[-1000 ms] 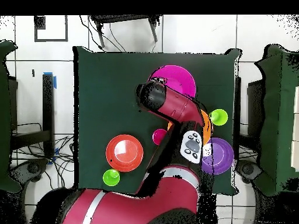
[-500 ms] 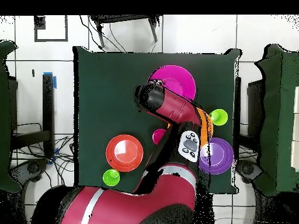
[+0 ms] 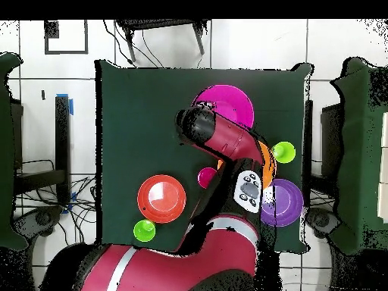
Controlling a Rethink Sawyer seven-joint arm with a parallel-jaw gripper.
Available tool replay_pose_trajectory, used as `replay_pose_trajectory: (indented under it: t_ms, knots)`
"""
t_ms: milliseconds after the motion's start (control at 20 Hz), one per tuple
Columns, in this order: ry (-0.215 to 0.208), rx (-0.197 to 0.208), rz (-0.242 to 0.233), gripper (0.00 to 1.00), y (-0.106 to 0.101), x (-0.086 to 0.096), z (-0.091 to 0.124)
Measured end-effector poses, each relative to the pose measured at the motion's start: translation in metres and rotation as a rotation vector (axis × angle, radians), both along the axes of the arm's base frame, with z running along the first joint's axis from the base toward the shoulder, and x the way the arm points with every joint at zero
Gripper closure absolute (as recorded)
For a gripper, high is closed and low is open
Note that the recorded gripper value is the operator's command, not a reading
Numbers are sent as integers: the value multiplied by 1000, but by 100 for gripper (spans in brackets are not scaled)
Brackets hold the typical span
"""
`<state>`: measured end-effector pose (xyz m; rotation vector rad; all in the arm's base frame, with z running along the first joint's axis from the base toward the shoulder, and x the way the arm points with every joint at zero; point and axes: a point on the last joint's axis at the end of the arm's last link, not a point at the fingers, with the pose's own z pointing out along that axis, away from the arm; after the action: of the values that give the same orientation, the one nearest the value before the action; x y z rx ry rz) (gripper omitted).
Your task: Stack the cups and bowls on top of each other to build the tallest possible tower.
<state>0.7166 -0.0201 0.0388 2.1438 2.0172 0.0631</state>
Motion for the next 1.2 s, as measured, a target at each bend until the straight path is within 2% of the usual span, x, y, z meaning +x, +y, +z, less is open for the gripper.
replay_pose_trajectory:
  t_ms: [250,900,1200]
  knots:
    - [4,1,-2,0,0,-2,-1]
    - [53,14,-18,0,3,-25,-14]
    - [62,16,-21,0,4,-30,-16]
